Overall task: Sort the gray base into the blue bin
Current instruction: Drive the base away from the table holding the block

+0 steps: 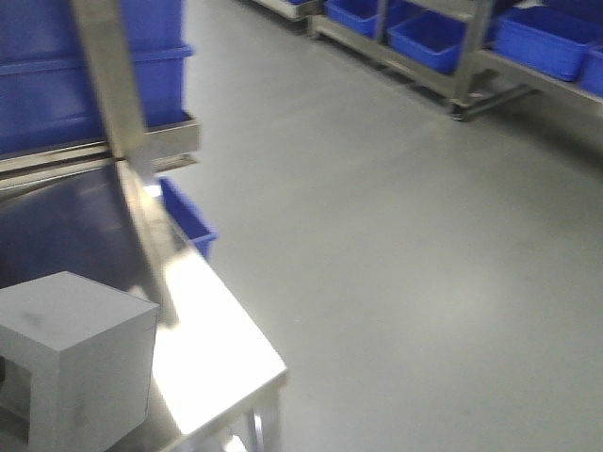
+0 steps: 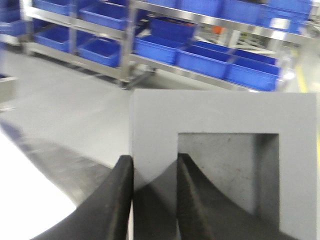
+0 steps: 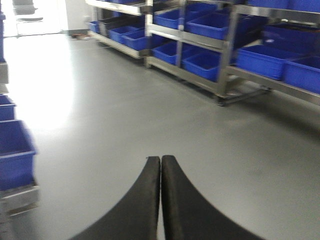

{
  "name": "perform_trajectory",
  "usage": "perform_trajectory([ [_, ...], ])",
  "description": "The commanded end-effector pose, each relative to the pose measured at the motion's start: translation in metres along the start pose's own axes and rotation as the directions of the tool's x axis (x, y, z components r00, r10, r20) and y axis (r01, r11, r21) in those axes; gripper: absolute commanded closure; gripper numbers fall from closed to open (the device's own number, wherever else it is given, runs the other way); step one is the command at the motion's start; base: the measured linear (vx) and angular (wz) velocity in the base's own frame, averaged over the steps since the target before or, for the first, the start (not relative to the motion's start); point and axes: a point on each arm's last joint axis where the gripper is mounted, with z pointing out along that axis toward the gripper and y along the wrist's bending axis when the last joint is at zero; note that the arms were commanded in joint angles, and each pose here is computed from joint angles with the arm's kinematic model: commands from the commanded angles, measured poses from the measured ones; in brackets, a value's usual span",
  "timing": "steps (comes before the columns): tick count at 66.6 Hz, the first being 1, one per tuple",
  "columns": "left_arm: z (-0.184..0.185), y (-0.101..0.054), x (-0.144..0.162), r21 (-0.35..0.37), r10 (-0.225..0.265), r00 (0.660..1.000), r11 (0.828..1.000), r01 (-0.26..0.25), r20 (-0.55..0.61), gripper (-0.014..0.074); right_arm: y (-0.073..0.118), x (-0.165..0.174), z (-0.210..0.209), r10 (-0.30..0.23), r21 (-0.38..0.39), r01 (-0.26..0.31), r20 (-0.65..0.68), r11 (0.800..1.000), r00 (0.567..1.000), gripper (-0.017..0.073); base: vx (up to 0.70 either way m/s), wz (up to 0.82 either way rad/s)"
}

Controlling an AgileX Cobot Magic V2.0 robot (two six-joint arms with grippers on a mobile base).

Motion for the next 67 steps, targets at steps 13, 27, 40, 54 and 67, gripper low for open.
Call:
perform_trajectory([
  [13, -0.0026, -0.0055, -0.0177, 0.049, -0.010, 0.993, 0.999, 0.005, 0.117, 0.0601, -0.0001, -0.0059, -0.0004, -0.020, 0.004, 0.020, 0.083, 1.000, 0.996, 0.0564, -0.10, -0.71],
  [27, -0.0026, -0.0055, -0.0177, 0.049, -0.010, 0.993, 0.999, 0.005, 0.117, 0.0601, -0.0001, -0.0057, -0.0004, -0.020, 0.004, 0.020, 0.081, 1.000, 0.996, 0.0564, -0.10, -0.62],
  [40, -0.0026, -0.0055, -0.0177, 0.049, -0.010, 0.993, 0.999, 0.005, 0.117, 0.0601, -0.0001, -0.0057, -0.0004, -0.020, 0.004, 0.020, 0.081, 1.000, 0.996, 0.0564, -0.09, -0.64],
  [54, -0.0026, -0.0054, -0.0177, 0.049, -0.011, 0.993, 0.999, 0.005, 0.117, 0.0601, -0.0001, -0.0057, -0.0004, -0.020, 0.004, 0.020, 0.081, 1.000, 0.996, 0.0564, -0.07, -0.71],
  [67, -0.0026, -0.0054, -0.0177, 0.049, -0.011, 0.993, 0.999, 0.005, 0.117, 0.0601, -0.0001, -0.0058, -0.0004, -0.020, 0.005, 0.020, 0.082, 1.000, 0.996, 0.0564, -0.02, -0.80],
])
